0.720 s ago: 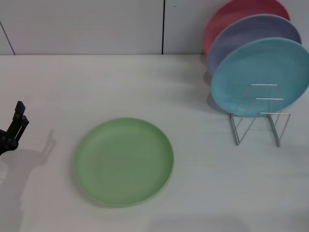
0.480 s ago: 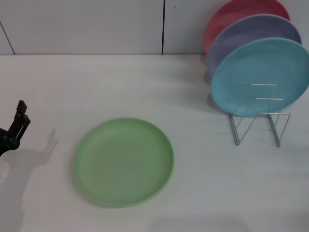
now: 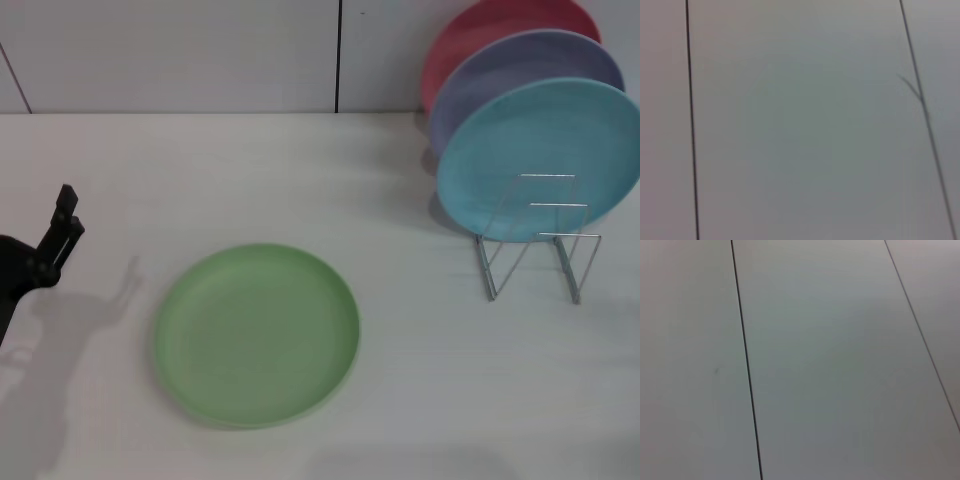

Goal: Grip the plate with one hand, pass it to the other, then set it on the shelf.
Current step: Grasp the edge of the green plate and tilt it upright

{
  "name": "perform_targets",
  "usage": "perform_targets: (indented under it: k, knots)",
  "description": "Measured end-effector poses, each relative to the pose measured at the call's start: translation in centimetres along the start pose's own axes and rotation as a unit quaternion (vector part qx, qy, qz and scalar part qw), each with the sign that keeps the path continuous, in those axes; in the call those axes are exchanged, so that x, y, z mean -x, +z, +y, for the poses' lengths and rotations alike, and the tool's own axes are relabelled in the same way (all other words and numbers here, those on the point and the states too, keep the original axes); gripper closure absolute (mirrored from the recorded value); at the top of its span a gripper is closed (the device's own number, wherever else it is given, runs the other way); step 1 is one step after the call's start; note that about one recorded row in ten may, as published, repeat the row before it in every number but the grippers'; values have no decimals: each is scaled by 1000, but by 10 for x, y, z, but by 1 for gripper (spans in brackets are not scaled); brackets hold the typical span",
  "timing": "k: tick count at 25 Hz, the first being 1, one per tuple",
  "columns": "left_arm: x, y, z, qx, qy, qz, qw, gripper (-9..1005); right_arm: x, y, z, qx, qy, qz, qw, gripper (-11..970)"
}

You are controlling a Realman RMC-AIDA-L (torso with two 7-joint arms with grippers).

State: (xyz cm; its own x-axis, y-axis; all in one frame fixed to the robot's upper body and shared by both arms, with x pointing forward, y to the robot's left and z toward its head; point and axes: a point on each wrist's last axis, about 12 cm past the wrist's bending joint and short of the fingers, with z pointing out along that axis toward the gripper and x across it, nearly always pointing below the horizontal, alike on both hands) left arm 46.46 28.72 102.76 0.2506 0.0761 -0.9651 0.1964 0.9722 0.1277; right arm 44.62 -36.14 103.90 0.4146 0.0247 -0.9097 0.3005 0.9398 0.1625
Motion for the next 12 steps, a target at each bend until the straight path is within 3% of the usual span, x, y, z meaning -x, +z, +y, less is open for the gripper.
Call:
perform_targets:
  k: [7, 12]
  knots:
    - [16, 42, 3, 34, 9, 55, 998, 154, 1, 1, 1, 1, 1, -3, 1000, 217]
    - [60, 82, 7, 21, 4, 162, 987, 154, 1, 1, 1, 2, 2, -5, 1000, 217]
